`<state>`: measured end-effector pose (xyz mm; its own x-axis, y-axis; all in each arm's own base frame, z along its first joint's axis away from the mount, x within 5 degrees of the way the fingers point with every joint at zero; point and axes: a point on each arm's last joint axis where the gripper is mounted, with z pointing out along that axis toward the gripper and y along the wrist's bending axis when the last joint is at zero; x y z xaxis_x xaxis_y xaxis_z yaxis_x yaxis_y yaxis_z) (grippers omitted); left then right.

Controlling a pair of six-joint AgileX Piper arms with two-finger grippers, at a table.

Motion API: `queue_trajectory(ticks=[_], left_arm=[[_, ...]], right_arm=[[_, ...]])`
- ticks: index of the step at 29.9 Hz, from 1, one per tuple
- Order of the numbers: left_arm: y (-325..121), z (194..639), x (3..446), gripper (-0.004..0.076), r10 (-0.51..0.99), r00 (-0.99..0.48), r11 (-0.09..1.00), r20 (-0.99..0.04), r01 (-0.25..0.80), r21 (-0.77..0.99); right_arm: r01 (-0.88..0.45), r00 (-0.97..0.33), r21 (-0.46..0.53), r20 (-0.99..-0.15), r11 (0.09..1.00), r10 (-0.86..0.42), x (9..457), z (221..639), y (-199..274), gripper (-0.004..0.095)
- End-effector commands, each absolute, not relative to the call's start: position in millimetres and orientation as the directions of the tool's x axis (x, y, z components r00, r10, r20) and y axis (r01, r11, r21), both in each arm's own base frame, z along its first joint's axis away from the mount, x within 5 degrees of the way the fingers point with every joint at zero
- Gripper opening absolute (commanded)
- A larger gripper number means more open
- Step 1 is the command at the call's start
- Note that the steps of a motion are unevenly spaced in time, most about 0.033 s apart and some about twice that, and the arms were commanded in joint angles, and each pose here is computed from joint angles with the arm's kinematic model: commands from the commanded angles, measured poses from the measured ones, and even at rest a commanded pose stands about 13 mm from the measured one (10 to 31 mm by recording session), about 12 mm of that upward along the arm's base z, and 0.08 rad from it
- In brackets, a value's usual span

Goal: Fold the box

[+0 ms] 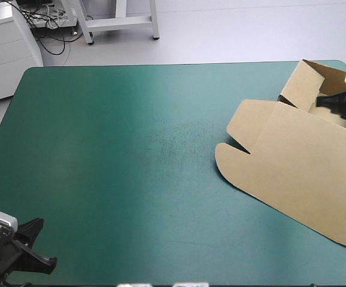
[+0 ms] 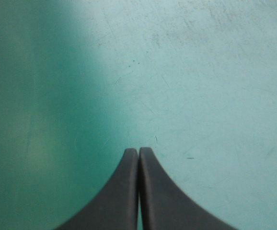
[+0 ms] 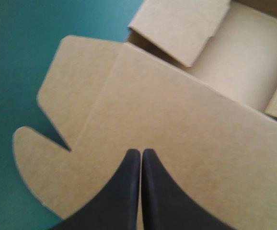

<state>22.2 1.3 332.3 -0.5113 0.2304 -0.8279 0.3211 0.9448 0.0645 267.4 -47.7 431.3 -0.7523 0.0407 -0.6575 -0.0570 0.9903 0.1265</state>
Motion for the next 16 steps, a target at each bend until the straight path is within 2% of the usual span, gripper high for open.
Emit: queue_trajectory(ticks=[1,7,10,16], left_arm=[[-1.4,343.9,26.7,-0.0032,0.198,-0.445,0.945,-0.873,0.322,0.050],[-3.7,347.4,25.5,-0.0032,0.166,-0.394,0.940,-0.904,0.340,0.024],[-3.8,346.3,24.8,-0.0032,0.144,-0.324,0.938,-0.935,0.345,0.025],[-3.7,325.5,22.8,-0.0032,0.135,-0.304,0.936,-0.943,0.353,0.020]], right_arm=[[-0.209,-0.628,0.118,-0.777,0.971,-0.041,238.6,439.0,-7.4,-0.0004],[-0.412,-0.515,0.020,-0.830,0.911,-0.215,188.4,412.8,39.5,-0.0004],[-0.430,-0.444,-0.011,-0.868,0.903,-0.223,163.4,402.2,43.2,-0.0004],[-0.401,-0.347,-0.053,-0.915,0.915,-0.205,120.5,378.3,36.4,-0.0004]])
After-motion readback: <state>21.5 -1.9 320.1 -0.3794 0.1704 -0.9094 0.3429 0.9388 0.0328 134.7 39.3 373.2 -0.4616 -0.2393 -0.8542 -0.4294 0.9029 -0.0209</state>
